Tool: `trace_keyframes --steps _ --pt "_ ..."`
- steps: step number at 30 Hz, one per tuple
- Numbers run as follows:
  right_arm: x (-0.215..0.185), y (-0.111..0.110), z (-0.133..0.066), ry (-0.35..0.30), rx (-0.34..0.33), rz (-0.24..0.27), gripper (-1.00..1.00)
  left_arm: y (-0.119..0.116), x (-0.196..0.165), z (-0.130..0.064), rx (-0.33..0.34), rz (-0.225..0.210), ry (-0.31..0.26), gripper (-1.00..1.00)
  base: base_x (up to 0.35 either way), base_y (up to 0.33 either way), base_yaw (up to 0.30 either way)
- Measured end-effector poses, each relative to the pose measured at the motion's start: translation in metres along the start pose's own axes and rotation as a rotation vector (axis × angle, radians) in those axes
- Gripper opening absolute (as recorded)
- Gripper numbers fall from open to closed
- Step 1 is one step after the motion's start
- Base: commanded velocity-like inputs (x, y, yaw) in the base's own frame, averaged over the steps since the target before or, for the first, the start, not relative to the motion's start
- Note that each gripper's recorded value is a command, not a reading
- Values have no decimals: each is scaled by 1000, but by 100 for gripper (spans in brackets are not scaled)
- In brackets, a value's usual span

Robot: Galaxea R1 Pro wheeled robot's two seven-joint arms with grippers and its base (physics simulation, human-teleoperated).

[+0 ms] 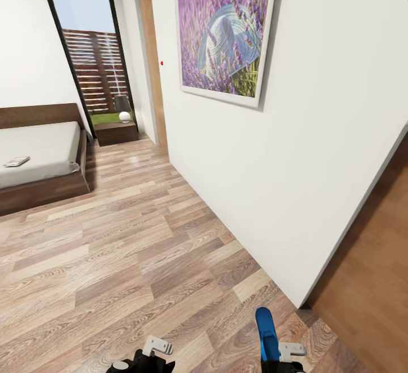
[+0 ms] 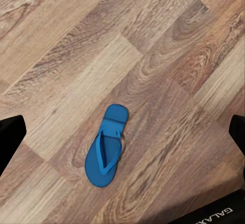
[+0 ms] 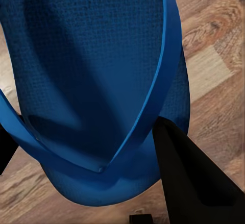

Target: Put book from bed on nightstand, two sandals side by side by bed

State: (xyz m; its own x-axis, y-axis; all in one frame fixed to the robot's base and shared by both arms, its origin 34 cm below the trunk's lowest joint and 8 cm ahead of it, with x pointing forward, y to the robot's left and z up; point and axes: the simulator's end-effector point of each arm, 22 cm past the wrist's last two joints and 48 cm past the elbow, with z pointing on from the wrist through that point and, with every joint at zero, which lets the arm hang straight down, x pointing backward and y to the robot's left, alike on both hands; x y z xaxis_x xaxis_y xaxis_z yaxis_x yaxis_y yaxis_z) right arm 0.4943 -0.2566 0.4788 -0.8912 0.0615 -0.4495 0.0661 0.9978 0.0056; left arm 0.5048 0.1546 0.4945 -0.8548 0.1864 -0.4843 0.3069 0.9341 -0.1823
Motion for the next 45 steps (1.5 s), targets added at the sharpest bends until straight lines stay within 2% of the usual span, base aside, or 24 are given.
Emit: trace_keyframes --steps 11,13,18,24,26,27,29,33,45 --pt "0 0 0 0 -1 -4 -100 -2 6 0 6 -6 22 100 0 -38 0" --pt "0 0 0 0 0 -6 -100 -2 11 0 7 -11 44 100 0 -5 0" --pt "0 -1 0 1 6 -7 -100 2 20 -1 -3 -52 155 100 0 -2 0" --pt "0 -2 0 1 8 -9 -100 12 14 -3 -33 -76 213 100 0 0 0" --pt "0 -2 0 1 8 -9 -100 18 14 -4 -59 -88 226 100 0 0 0" --pt "0 -1 0 1 7 -9 -100 26 15 -5 -95 -102 233 100 0 0 0" --pt "0 -1 0 0 6 -10 -100 36 16 -6 -141 -126 234 100 0 0 0" --pt "0 -1 0 0 5 -10 -100 44 15 -7 -178 -147 227 100 0 0 0" --pt "0 -1 0 0 4 -11 -100 49 9 -7 -197 -150 196 100 0 0 0"
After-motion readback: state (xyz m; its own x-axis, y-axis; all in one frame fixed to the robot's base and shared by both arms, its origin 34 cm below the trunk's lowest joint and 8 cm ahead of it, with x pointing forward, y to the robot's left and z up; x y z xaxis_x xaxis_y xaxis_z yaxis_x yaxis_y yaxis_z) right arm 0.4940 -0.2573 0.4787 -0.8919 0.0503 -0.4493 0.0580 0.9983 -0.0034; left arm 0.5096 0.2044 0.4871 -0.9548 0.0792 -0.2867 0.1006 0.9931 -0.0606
